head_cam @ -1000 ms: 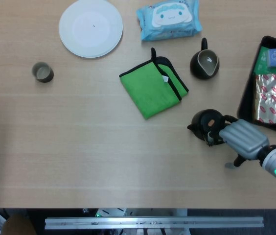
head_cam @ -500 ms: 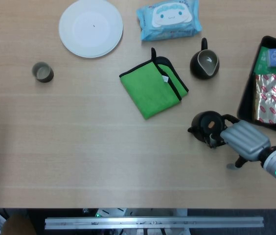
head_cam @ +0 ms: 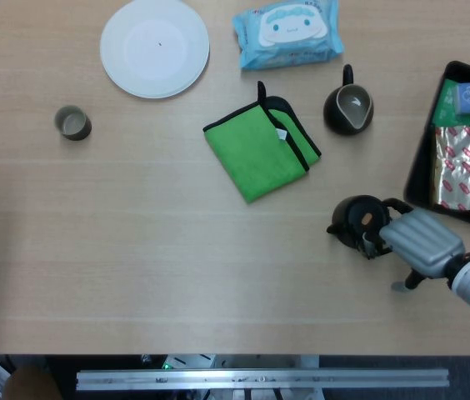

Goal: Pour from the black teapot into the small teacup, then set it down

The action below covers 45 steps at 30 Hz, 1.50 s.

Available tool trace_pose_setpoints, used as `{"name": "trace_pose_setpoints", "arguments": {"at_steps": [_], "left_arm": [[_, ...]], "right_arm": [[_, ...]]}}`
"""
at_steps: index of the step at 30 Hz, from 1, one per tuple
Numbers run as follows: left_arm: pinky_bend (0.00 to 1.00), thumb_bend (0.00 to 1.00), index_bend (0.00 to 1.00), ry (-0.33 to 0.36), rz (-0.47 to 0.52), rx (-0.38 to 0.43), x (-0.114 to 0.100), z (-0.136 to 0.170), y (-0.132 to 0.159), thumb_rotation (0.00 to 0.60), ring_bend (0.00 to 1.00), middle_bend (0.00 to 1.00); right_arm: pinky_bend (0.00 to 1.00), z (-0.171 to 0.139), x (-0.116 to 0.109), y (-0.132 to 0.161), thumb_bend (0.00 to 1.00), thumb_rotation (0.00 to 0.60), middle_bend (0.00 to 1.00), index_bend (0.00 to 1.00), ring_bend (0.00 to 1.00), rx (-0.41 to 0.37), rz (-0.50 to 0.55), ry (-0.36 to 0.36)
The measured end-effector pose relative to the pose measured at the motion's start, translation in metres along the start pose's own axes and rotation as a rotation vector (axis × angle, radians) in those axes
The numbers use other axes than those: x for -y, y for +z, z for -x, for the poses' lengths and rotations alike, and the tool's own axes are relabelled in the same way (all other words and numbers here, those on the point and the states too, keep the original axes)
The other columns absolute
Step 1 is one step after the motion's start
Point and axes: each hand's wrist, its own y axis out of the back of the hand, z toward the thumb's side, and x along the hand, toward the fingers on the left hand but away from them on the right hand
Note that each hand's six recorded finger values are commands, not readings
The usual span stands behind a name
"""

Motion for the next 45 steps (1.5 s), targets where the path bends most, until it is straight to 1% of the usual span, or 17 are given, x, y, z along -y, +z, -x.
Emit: {"name": "trace_pose_setpoints", "arguments": {"at_steps": [7, 14, 17, 20, 24, 27, 33, 37, 45], "left_arm": [[0.13, 0.44, 0.15, 0.0, 0.002, -0.006, 0.001, 0.0, -0.002, 0.6, 0.13, 0.15], [0.13, 0.44, 0.15, -0.002, 0.005, -0.006, 0.002, 0.0, -0.003, 0.6, 0.13, 0.15], [0.13, 0.44, 0.15, -0.003, 0.004, -0.007, 0.002, 0.0, -0.003, 0.6, 0.13, 0.15], [0.13, 0.44, 0.15, 0.0, 0.004, -0.01, 0.002, 0.0, -0.003, 0.6, 0.13, 0.15], [0.13, 0.44, 0.15, 0.002, 0.003, -0.012, 0.001, 0.001, -0.004, 0.6, 0.13, 0.15], [0.13, 0.44, 0.15, 0.001, 0.002, -0.015, 0.001, 0.002, -0.005, 0.6, 0.13, 0.15], [0.13, 0.44, 0.15, 0.003, 0.002, -0.021, -0.001, 0.003, -0.006, 0.6, 0.13, 0.15], [0.13, 0.44, 0.15, 0.002, 0.0, -0.022, -0.001, 0.003, -0.007, 0.6, 0.13, 0.15], [0.13, 0.44, 0.15, 0.005, -0.006, -0.022, -0.004, 0.003, -0.005, 0.6, 0.13, 0.15]], "right_arm": [[0.09, -0.003, 0.006, 0.001, 0.0, 0.6, 0.51, 0.48, 0.56, -0.003, -0.014, 0.015], [0.06, -0.002, 0.009, -0.001, 0.0, 0.6, 0.55, 0.51, 0.56, 0.005, -0.017, 0.025], [0.06, 0.001, 0.009, -0.001, 0.0, 0.6, 0.59, 0.54, 0.58, 0.006, -0.011, 0.022], [0.05, 0.004, 0.007, 0.0, 0.0, 0.6, 0.65, 0.6, 0.63, 0.007, -0.001, 0.011], [0.05, 0.009, 0.001, 0.001, 0.01, 0.6, 0.74, 0.69, 0.71, 0.008, 0.019, -0.018], [0.05, 0.015, -0.006, 0.002, 0.01, 0.6, 0.79, 0.75, 0.76, 0.009, 0.039, -0.047], [0.05, 0.027, -0.017, 0.002, 0.01, 0.6, 0.87, 0.81, 0.82, 0.01, 0.084, -0.078], [0.05, 0.035, -0.023, 0.003, 0.01, 0.6, 0.91, 0.85, 0.84, 0.009, 0.12, -0.09], [0.05, 0.049, -0.036, 0.001, 0.0, 0.6, 0.95, 0.9, 0.87, 0.005, 0.19, -0.122]]}}
